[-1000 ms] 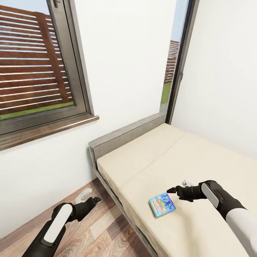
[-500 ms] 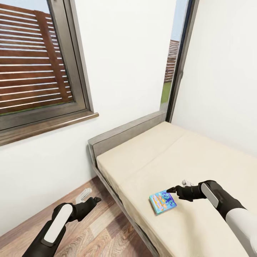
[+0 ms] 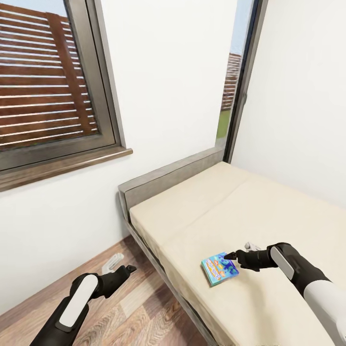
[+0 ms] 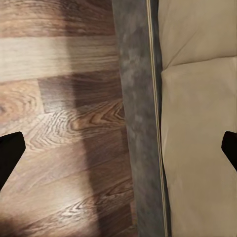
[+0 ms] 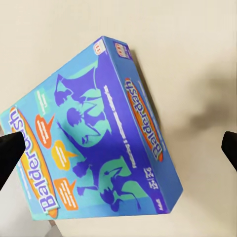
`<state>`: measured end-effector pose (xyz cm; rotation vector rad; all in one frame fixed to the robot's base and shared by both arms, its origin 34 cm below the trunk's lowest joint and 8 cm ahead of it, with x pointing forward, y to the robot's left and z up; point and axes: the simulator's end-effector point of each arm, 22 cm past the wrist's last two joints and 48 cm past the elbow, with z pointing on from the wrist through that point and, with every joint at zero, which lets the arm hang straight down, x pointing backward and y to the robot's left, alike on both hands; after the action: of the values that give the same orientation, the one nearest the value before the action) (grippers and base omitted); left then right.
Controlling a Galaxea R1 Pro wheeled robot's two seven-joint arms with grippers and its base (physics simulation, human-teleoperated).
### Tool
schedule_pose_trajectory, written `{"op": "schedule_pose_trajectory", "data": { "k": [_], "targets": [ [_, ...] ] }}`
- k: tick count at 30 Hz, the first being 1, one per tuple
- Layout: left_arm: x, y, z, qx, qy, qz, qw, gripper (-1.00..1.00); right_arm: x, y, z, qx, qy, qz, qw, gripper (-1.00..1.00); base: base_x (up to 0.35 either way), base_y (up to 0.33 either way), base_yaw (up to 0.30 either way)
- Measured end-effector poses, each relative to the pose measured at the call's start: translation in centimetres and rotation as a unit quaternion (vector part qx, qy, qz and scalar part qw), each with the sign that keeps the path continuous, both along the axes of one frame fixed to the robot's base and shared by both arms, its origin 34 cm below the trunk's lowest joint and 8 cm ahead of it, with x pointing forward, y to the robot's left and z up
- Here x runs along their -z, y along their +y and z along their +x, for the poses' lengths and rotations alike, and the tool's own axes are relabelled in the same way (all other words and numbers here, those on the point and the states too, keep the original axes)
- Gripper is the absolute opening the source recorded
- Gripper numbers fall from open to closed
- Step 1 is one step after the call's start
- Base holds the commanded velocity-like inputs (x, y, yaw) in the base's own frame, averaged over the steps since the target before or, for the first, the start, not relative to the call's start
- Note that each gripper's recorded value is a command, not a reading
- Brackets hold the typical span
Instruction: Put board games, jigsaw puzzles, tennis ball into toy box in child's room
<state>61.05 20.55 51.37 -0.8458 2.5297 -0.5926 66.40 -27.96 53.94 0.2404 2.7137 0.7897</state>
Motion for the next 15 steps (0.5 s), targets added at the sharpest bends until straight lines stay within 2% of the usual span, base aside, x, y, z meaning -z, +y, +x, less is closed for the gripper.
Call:
{"op": "schedule_pose_trajectory", "data": {
  "k": [15],
  "targets": [
    [0.0, -0.01, 0.0, 0.0, 0.0, 0.0, 1.0, 1.0, 0.03, 0.11, -0.03, -0.001, 0.0, 0.0, 1.0, 1.0, 0.0, 0.0, 0.0]
  ]
}}
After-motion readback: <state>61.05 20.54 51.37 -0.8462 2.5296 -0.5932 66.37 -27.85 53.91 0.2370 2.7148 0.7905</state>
